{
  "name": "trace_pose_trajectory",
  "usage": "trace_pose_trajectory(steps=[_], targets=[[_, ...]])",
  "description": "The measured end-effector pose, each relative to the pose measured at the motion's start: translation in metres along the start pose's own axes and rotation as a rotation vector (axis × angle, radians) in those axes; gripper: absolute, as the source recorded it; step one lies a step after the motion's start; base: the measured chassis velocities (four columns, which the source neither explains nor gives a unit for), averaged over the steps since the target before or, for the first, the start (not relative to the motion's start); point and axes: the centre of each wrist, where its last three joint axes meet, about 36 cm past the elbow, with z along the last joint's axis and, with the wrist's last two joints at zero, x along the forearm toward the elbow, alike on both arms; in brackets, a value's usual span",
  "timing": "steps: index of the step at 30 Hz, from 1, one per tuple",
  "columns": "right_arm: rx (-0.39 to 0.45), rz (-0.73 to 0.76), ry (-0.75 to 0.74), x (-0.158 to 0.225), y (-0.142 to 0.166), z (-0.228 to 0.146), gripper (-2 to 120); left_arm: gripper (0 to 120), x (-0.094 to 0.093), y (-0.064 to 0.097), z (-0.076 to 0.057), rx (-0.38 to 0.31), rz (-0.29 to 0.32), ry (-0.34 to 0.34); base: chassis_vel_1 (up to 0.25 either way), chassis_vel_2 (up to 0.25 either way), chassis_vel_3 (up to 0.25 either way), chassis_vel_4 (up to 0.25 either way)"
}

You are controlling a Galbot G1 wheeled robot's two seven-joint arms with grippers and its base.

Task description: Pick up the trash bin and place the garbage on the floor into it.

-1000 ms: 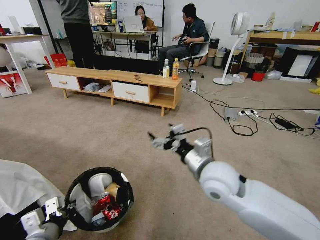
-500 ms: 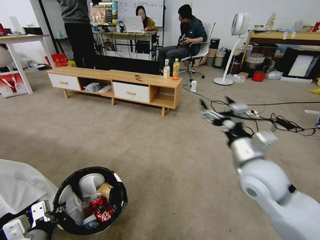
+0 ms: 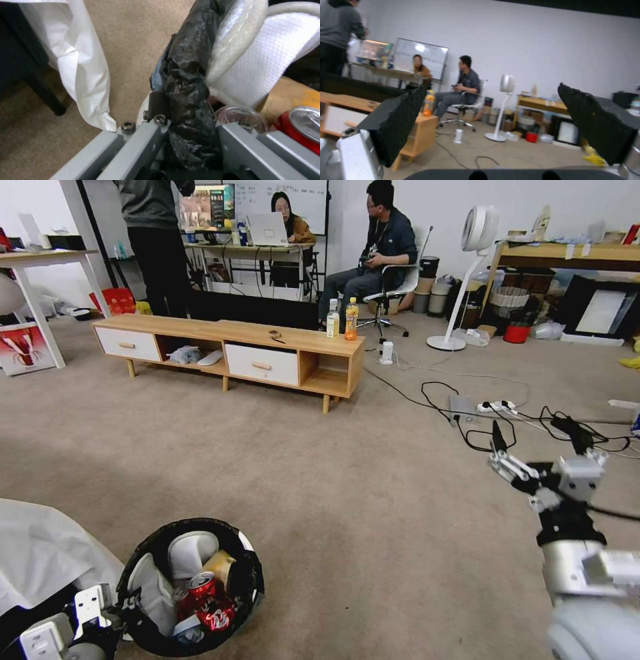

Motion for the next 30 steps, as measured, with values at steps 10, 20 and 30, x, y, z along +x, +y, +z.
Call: trace_pose_trajectory(steps=[10,20,30], targets=[[0.03,0.026,0.084,0.036,0.013,0.016,100,3,0.0,-0.01,0.004,-0.004,0.025,0.005,0.0,0.0,0.0,0.0],[0.017,-0.03,0.123,0.045,0.021,0.026,100,3,-0.001,-0.015,0.006,-0.006,0.042,0.005,0.0,0.0,0.0,0.0],[0.001,-0.065,0.152,0.052,0.027,0.033,100,3,-0.001,-0.019,0.008,-0.006,0.052,0.005,0.0,0.0,0.0,0.0]])
